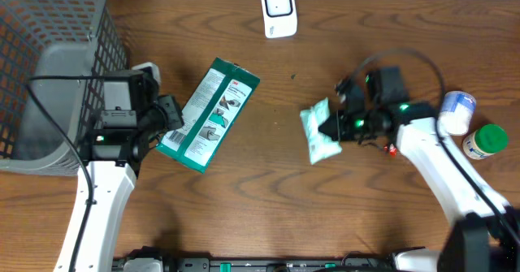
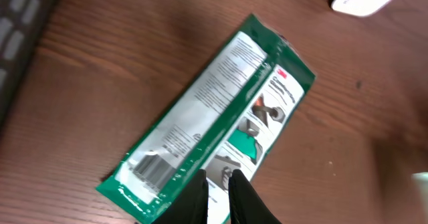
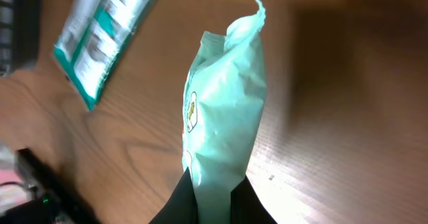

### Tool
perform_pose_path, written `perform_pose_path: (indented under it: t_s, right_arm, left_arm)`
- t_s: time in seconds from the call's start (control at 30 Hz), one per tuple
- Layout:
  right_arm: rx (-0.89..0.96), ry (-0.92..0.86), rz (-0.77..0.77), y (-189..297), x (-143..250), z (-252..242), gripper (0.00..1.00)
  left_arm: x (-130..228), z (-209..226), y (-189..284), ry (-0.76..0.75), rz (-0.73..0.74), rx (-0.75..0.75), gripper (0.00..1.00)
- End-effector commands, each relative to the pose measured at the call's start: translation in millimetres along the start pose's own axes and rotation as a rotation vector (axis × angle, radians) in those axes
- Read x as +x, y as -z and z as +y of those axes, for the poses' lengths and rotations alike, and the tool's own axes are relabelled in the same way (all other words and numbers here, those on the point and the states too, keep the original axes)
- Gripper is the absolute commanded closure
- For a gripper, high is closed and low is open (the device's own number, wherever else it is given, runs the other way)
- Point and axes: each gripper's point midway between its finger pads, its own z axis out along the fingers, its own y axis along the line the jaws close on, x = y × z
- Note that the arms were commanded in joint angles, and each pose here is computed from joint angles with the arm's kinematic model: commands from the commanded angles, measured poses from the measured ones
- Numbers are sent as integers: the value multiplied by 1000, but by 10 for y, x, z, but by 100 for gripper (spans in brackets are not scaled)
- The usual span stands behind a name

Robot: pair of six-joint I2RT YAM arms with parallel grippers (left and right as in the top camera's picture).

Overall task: Scan the item barcode
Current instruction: 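Lift the wipes packet up to the scanner with the right gripper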

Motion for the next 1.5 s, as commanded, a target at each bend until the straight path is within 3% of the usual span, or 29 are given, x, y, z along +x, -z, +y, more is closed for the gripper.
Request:
perform_pose_path:
  t_s: [0.0,0.1,0.23,0.3,0.53,0.6,0.77,0.93,1.17,1.47]
  right_arm:
    - [23,226,-129,526,-325,313,99]
    - [-148,372,-232,932,-440,858,99]
    - [-174,487,-356,1445,-577,1227,99]
    - [-152,502,-386,1609,-635,1304,99]
    - [-8,526,-437,2094,-895,1476,99]
    - [73,545,-444,2185,-1015,1491,99]
    - [161,615,-446,2223,-1274,1661,99]
    - [313,736,-449,1963,-1641,1730,99]
    - [762,919,-377,1006,-2203,1570,99]
    - [909,1144,-274,-361,-2668,1234,99]
  left_arm:
    - [-138,14,111,-16,-56,40,85]
    - [-266,-37,193,-14,-109,94,85]
    - [-397,-65,215,-83,-166,101,83]
    - [-438,-56,221,-103,-184,92,77]
    - [-503,-14,230,-106,-212,63,27]
    - [-490,-10,227,-104,-207,62,22]
    - [-474,-6,224,-103,-200,61,21]
    - [-473,-6,223,-103,-200,61,21]
    - [-473,-6,223,-103,-200,61,21]
    - [-474,-6,224,-103,-200,61,20]
